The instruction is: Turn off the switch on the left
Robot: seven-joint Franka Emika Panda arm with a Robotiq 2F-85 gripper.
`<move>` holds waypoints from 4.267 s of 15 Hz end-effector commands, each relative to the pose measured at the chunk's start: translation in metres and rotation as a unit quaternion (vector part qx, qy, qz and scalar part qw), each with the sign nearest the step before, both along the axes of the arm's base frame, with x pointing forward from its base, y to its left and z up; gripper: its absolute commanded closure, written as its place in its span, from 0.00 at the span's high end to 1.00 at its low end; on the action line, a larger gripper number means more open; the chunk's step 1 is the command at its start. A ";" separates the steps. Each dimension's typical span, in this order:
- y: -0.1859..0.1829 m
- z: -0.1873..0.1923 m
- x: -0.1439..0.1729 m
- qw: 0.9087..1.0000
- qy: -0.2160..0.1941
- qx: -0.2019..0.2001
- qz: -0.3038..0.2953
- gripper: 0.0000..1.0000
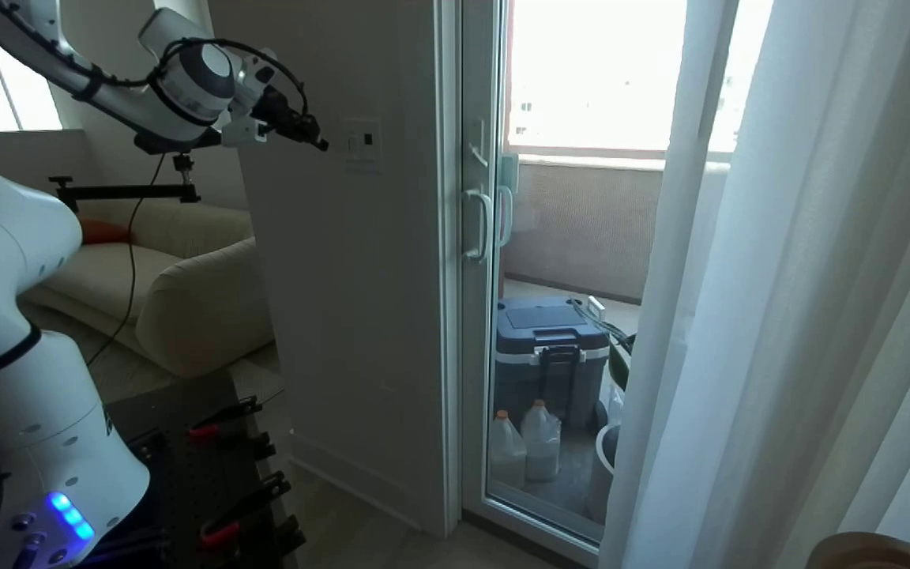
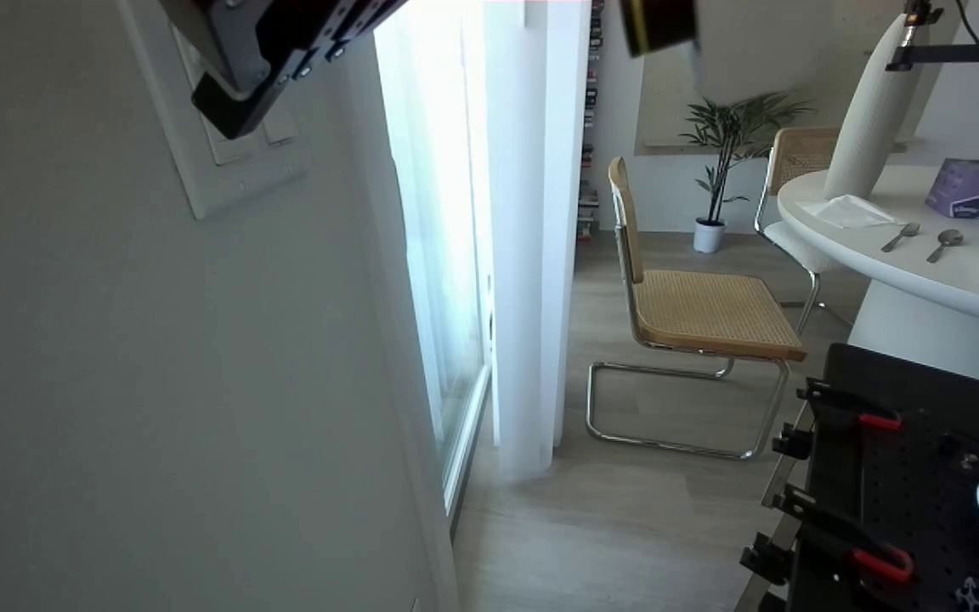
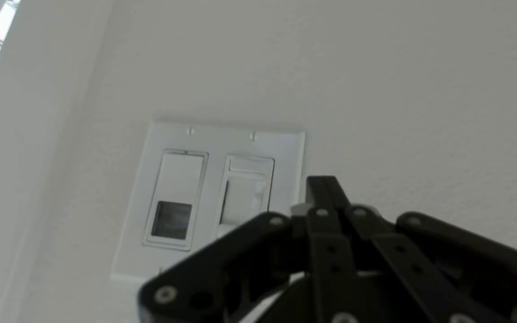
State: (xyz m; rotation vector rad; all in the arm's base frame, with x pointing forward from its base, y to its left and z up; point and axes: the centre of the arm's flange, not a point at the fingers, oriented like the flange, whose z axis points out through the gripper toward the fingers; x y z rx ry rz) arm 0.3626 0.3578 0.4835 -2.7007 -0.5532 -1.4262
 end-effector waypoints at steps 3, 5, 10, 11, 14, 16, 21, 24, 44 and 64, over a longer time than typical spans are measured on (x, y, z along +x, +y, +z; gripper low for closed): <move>0.001 0.010 0.029 0.999 -0.023 -0.030 -0.039 0.00; -0.005 0.010 0.036 0.998 -0.021 -0.036 -0.051 0.00; -0.014 0.003 0.052 0.996 0.008 -0.060 -0.070 0.00; -0.015 0.002 0.054 0.995 0.013 -0.062 -0.072 0.00; -0.012 0.001 0.058 0.995 0.025 -0.067 -0.076 0.00; -0.008 0.001 0.060 0.994 0.041 -0.066 -0.071 0.00; 0.000 0.004 0.063 0.995 0.055 -0.062 -0.056 0.00; 0.002 0.003 0.065 0.996 0.055 -0.061 -0.044 0.00; 0.011 -0.007 0.086 0.991 0.050 -0.105 -0.070 0.00; -0.008 -0.001 0.093 0.984 0.089 -0.120 -0.093 0.00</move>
